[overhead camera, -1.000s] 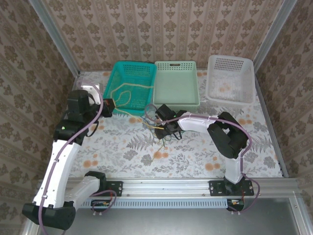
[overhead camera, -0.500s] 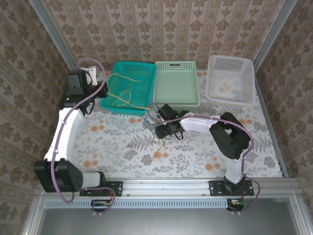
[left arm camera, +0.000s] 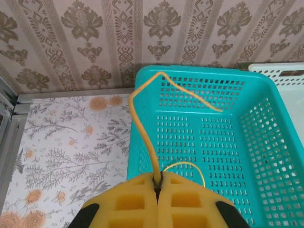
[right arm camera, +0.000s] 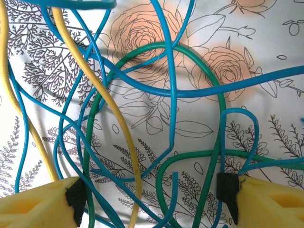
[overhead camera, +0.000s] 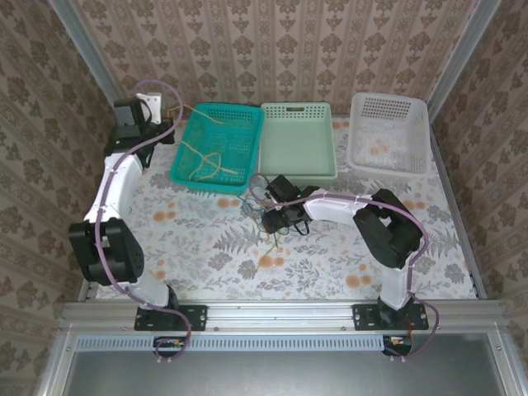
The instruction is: Untangle the cables
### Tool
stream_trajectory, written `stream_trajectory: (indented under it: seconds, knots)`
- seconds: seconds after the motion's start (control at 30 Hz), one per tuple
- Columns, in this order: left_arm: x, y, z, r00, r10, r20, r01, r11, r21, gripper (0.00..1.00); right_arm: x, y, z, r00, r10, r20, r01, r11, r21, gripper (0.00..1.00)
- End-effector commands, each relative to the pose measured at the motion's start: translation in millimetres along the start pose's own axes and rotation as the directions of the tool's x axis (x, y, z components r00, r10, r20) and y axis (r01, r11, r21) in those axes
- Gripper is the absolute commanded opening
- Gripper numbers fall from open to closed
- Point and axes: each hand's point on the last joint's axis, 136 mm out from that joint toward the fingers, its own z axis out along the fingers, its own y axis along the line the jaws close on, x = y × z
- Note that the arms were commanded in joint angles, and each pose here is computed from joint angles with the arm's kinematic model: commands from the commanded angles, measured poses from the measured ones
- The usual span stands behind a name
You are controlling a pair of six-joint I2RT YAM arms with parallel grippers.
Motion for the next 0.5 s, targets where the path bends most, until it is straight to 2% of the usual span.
stream_trajectory:
  seconds: [0.0, 0.1, 0.27, 0.47]
  knots:
    - [-30, -5, 8, 0.995, 0.056, 0.085, -0.056, 0.998, -0.002, 0.0, 0, -3, -1, 1.0, 0.019, -0.007, -0.018, 1.0, 0.008, 0.8]
    - [-27, -8, 27, 0.994, 0.101, 0.051, -0.101, 0.995, -0.013, 0.0, -2, -3, -4, 1.0, 0.023, 0.002, -0.023, 1.0, 0.008, 0.8]
    - [-12, -30, 55, 0.963, 0.27, -0.02, -0.271, 0.961, -0.053, 0.0, -5, -4, -10, 1.0, 0.025, 0.017, -0.026, 1.0, 0.015, 0.81]
    - [7, -33, 78, 0.955, 0.285, -0.083, -0.289, 0.956, -0.04, 0.0, -6, -5, -10, 1.0, 0.029, 0.013, -0.029, 0.999, 0.017, 0.81]
